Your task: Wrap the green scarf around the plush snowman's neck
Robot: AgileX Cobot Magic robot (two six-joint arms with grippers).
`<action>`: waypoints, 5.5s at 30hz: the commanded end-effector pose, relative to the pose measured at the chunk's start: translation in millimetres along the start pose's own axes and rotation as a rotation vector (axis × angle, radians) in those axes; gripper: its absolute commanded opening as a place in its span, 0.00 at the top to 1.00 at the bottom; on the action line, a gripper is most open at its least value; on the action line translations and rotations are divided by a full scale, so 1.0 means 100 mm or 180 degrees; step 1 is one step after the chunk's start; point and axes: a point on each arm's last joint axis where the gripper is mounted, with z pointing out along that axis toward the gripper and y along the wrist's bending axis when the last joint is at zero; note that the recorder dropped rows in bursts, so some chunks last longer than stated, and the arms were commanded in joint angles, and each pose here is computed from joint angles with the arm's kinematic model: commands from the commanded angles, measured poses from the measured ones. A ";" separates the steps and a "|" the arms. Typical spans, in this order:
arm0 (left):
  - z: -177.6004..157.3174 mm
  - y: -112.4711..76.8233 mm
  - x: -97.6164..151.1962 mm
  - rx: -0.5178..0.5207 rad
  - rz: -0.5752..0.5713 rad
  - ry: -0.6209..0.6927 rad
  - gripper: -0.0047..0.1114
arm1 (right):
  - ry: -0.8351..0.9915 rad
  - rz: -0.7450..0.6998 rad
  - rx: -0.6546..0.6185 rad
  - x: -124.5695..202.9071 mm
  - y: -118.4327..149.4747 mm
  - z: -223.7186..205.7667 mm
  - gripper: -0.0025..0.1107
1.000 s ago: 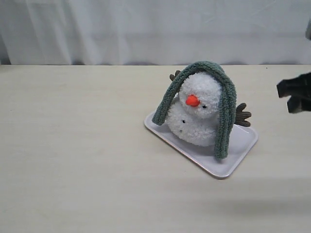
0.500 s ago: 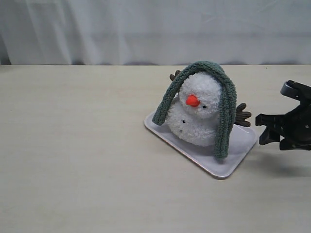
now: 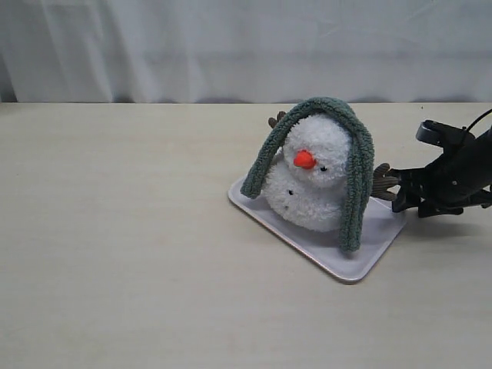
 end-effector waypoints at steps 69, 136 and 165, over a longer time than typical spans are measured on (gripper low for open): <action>0.00 0.00 -0.02 -0.0001 -0.0043 -0.0101 0.96 | -0.1154 -0.1169 -0.0727 0.82 1.03 -2.23 0.55; 0.00 0.00 -0.02 -0.0001 -0.0043 -0.0101 0.96 | -0.0516 -0.2032 0.0488 -0.01 1.47 -0.97 0.94; 0.00 0.00 -0.02 -0.0001 -0.0043 -0.0101 0.96 | -0.0564 -0.1954 0.0454 0.09 1.48 -1.46 0.62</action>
